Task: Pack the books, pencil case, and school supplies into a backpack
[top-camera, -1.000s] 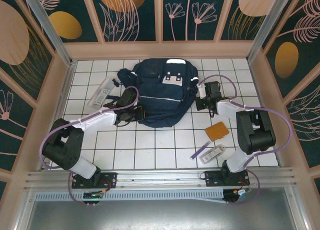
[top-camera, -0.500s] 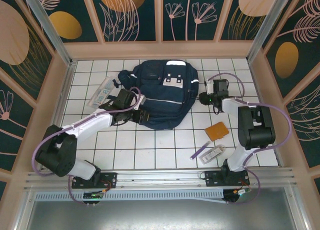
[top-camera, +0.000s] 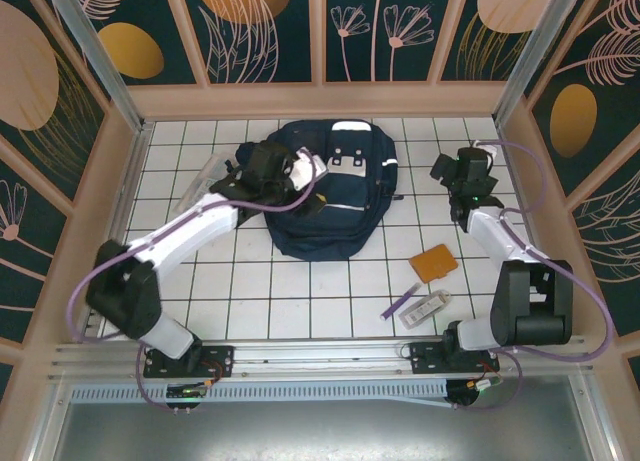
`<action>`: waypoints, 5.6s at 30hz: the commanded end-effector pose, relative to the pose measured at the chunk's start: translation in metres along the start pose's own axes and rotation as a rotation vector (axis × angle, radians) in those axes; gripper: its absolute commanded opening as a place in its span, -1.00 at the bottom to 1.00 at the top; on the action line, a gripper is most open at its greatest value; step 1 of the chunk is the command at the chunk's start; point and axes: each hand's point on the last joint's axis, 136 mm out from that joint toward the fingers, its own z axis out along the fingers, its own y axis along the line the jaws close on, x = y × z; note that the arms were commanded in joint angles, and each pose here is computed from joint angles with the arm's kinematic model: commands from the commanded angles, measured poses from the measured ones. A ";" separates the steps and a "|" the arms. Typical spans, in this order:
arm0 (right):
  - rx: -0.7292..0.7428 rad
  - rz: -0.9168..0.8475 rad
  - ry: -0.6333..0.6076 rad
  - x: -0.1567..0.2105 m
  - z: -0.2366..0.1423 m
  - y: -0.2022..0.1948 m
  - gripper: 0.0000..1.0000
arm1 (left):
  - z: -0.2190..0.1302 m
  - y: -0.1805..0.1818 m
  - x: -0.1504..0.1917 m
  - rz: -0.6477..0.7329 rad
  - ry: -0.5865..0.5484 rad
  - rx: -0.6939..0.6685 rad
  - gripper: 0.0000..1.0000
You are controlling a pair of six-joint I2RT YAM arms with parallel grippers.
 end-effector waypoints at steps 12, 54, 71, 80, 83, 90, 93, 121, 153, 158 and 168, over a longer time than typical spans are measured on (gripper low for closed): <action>-0.180 0.096 0.119 0.019 -0.002 0.033 0.82 | 0.090 -0.076 -0.016 0.246 0.035 0.119 0.66; -1.130 -1.159 0.301 0.149 -0.008 0.133 0.22 | 0.092 -0.097 0.099 0.379 0.324 0.323 -1.00; -1.247 -1.383 0.211 0.171 0.011 0.154 -0.08 | 0.078 -0.079 0.048 0.248 0.102 0.300 -1.00; -1.286 -1.394 0.264 0.165 -0.004 0.150 -1.00 | 0.079 -0.062 0.046 0.150 0.083 0.279 -1.00; -1.315 -1.399 0.257 0.166 -0.019 0.151 -1.00 | 0.087 -0.054 0.047 0.081 0.090 0.255 -1.00; -1.341 -1.402 0.167 0.172 -0.058 0.152 -1.00 | 0.109 -0.046 0.041 -0.073 0.094 0.241 -1.00; -1.342 -1.412 0.128 0.174 -0.066 0.151 -1.00 | 0.113 -0.045 0.033 -0.115 0.065 0.240 -1.00; -1.305 -1.316 0.332 0.156 0.013 0.145 -0.01 | 0.085 -0.081 0.040 -0.031 0.005 0.421 -1.00; -1.356 -1.320 0.334 0.171 -0.048 0.144 -1.00 | 0.095 -0.067 0.032 -0.134 0.007 0.352 -1.00; -1.372 -1.364 0.326 0.185 -0.068 0.144 -1.00 | 0.096 -0.062 0.023 -0.174 -0.018 0.348 -1.00; -1.538 -1.334 0.329 0.223 -0.127 0.162 -1.00 | 0.103 -0.052 -0.004 -0.310 -0.104 0.335 -1.00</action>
